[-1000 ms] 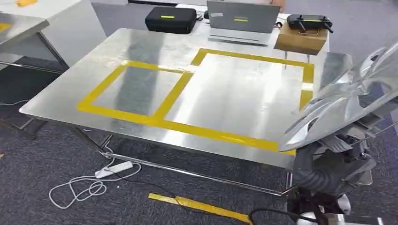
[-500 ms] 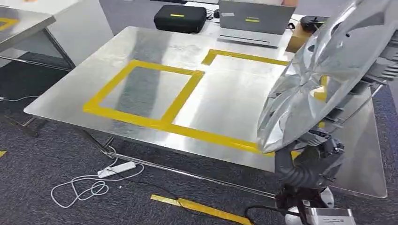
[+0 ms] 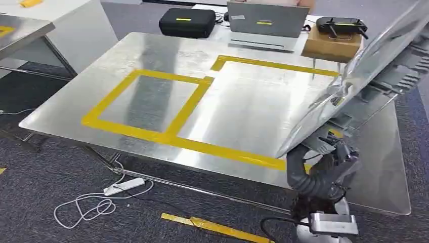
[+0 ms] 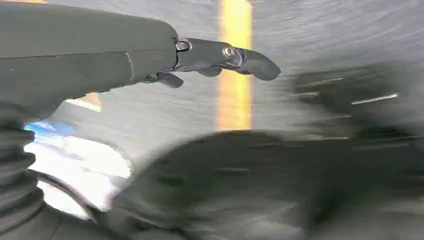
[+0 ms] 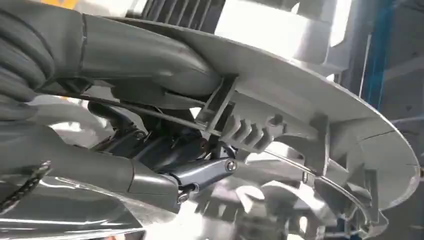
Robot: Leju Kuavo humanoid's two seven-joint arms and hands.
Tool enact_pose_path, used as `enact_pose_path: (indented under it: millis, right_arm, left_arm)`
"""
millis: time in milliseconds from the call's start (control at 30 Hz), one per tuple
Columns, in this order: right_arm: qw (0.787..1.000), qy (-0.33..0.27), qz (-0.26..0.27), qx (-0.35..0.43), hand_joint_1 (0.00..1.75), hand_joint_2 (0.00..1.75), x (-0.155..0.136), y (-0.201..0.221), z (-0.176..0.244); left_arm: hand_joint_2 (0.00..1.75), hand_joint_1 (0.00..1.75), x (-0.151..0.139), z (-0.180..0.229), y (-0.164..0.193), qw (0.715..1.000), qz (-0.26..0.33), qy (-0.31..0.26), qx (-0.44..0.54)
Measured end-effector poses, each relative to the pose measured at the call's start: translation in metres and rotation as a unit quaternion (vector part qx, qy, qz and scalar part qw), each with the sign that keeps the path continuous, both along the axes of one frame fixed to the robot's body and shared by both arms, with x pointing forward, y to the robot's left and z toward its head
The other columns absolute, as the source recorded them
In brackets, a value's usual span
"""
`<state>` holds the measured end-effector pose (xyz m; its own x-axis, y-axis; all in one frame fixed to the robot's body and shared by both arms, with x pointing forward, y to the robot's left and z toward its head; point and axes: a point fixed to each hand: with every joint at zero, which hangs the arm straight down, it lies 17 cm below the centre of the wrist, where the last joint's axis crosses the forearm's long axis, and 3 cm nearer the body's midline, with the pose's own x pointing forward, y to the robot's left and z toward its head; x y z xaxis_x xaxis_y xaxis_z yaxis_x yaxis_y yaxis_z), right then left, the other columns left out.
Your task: Take the parts from the cabinet and place them on the table.
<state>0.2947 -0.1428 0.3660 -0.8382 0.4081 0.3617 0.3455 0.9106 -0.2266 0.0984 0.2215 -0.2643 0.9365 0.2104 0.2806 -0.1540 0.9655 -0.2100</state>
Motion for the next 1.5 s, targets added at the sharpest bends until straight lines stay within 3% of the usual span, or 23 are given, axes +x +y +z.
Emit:
enact_pose_path:
  millis: [67,133,300,800,900,1033,1233,1400,1500]
  right_arm:
    - [1.000,-0.004,-0.023,-0.011,1.75,1.75,-0.014,-0.009,-0.005]
    - [0.999,0.015,-0.035,-0.006,1.75,1.75,-0.008,-0.019,-0.009]
    - [0.996,0.050,-0.071,-0.019,1.75,1.75,0.016,-0.049,-0.019]
    - [0.995,0.042,-0.088,-0.032,1.75,1.75,0.021,-0.061,-0.017]
    - [0.993,0.066,-0.090,-0.042,1.75,1.75,0.031,-0.060,-0.022]
    - [0.986,0.125,-0.084,-0.078,1.75,1.75,0.085,-0.076,-0.028]
    - [0.958,0.180,-0.138,-0.176,1.75,1.75,0.191,-0.116,-0.024]
    - [0.897,0.249,-0.228,-0.286,1.75,1.75,0.285,-0.133,-0.056]
    - [0.882,0.276,-0.236,-0.301,1.75,1.75,0.312,-0.129,-0.069]
  left_arm:
    - [1.75,0.00,0.044,0.017,0.004,0.987,0.089,-0.124,0.049]
    - [1.75,0.00,0.064,0.033,-0.009,0.975,0.112,-0.185,0.058]
    - [1.75,0.00,0.065,0.033,-0.032,0.978,0.119,-0.166,0.028]
    - [1.75,0.00,0.065,0.034,-0.038,0.979,0.124,-0.163,0.020]
    - [1.75,0.00,0.061,0.031,-0.037,0.981,0.121,-0.151,0.024]
    - [1.75,0.00,0.051,0.018,-0.028,0.985,0.117,-0.101,0.073]
    - [1.75,0.00,0.041,0.010,-0.031,0.989,0.092,-0.048,0.109]
    - [1.75,0.00,0.066,0.030,-0.058,0.990,0.072,-0.121,-0.009]
    - [1.75,0.00,0.064,0.024,-0.043,0.991,0.076,-0.112,0.022]
